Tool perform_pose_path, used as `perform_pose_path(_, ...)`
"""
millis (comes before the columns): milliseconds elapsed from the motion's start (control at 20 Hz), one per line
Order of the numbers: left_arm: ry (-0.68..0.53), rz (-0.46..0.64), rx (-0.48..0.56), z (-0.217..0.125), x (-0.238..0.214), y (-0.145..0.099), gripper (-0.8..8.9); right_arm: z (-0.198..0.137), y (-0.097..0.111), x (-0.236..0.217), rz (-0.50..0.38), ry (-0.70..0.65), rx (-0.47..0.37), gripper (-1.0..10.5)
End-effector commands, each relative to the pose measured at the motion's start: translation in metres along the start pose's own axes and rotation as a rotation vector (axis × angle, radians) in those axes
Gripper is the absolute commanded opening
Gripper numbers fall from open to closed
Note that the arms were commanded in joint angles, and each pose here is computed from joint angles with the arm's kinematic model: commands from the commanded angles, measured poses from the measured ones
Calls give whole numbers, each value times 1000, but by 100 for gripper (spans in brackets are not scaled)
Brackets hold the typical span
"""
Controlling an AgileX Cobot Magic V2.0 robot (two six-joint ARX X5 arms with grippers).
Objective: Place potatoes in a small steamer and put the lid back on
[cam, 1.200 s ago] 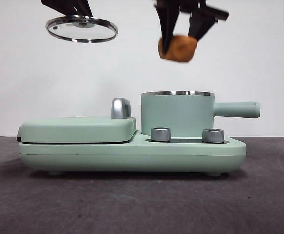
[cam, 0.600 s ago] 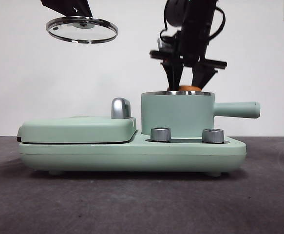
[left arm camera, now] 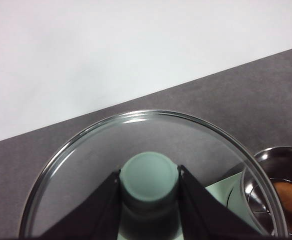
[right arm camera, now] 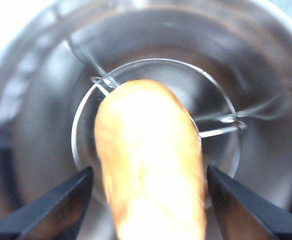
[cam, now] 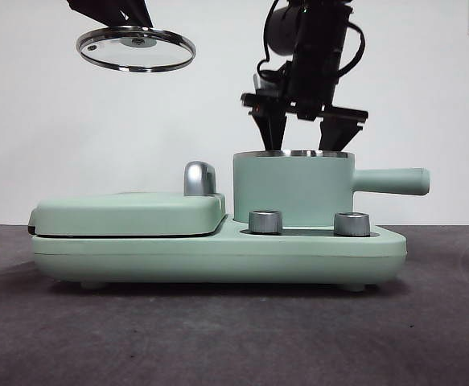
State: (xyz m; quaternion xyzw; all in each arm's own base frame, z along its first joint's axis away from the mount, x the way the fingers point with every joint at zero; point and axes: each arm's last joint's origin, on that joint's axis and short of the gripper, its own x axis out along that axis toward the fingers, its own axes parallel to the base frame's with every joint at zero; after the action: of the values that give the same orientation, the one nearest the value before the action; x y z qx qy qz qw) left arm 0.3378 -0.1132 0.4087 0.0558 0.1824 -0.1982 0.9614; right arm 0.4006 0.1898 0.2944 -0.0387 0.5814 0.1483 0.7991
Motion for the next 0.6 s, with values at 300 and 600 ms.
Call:
perform_pose_path(300,-52,-51,-13,11,-2,-20,15,-66,-2,-168,-25,-222,-41,361)
perform_pose_path(600,-52,-150,25,11,1,-58,15,-161,-15,-204,-85,-242,-52,361)
